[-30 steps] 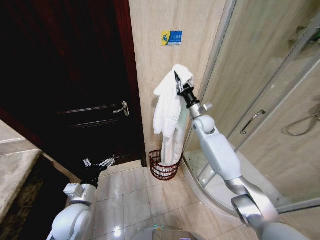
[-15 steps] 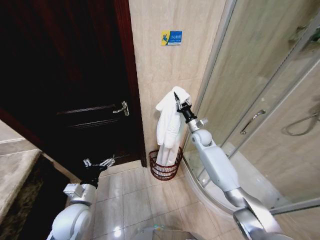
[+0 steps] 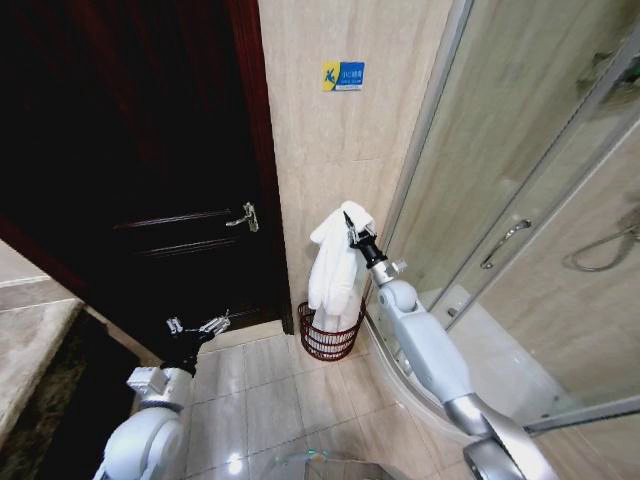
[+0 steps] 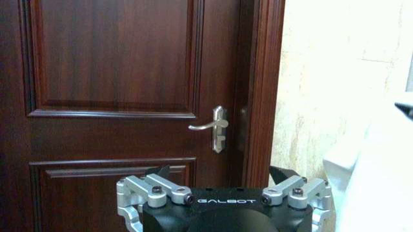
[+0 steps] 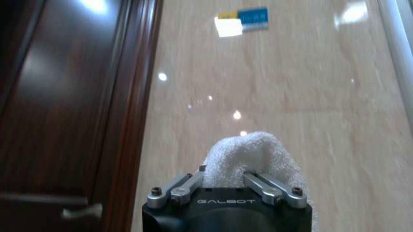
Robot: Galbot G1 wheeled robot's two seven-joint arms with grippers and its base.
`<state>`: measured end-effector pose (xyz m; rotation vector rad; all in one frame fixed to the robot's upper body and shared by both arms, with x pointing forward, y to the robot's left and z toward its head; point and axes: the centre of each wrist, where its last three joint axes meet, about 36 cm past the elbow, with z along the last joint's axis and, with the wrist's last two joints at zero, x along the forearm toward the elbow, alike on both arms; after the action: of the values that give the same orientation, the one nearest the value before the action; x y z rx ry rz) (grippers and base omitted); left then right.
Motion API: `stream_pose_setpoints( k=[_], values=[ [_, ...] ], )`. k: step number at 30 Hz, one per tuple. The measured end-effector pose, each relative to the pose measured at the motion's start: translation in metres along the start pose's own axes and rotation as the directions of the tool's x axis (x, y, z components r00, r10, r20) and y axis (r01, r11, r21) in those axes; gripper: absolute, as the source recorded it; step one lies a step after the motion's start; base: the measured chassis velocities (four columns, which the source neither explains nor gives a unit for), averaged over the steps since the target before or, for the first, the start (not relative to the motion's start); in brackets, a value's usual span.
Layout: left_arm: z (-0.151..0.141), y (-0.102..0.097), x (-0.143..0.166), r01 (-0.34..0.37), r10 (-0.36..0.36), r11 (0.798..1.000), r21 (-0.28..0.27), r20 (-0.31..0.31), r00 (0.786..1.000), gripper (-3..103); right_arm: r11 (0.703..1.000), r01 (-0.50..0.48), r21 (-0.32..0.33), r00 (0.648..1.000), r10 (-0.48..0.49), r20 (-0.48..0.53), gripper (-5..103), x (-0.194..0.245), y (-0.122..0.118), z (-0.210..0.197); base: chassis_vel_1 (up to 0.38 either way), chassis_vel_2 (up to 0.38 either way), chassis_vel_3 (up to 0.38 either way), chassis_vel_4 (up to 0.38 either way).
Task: Discard the used towel into the hamper.
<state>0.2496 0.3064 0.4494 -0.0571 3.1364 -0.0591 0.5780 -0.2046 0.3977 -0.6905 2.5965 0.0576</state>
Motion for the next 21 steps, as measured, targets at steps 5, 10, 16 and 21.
stream_pose_setpoints(
  k=[5, 10, 16, 21],
  values=[
    [0.000, 0.000, 0.000, 0.000, 0.000, 1.000, 0.000, 0.000, 1.000, 100, 1.000, -0.010, 0.013, 0.997, 0.011, -0.071, 10, 0.012, -0.003, 0.017, 0.000, 0.000, 0.000, 0.000],
    [0.000, 0.000, 0.000, 0.000, 0.000, 1.000, 0.000, 0.000, 1.000, 100, 1.000, -0.019, 0.024, 0.994, 0.021, -0.108, 10, 0.015, -0.004, 0.030, 0.000, 0.000, 0.000, 0.000],
    [0.000, 0.000, 0.000, 0.000, 0.000, 1.000, 0.000, 0.000, 1.000, 100, 0.999, -0.031, 0.028, 0.988, 0.035, -0.149, 10, 0.020, -0.002, 0.044, 0.000, 0.000, 0.000, 0.000],
    [0.000, 0.000, 0.000, 0.000, 0.000, 1.000, 0.000, 0.000, 1.000, 100, 0.998, -0.055, 0.023, 0.981, 0.058, -0.184, 10, 0.021, -0.001, 0.044, 0.000, 0.000, 0.000, 0.000]
  ],
)
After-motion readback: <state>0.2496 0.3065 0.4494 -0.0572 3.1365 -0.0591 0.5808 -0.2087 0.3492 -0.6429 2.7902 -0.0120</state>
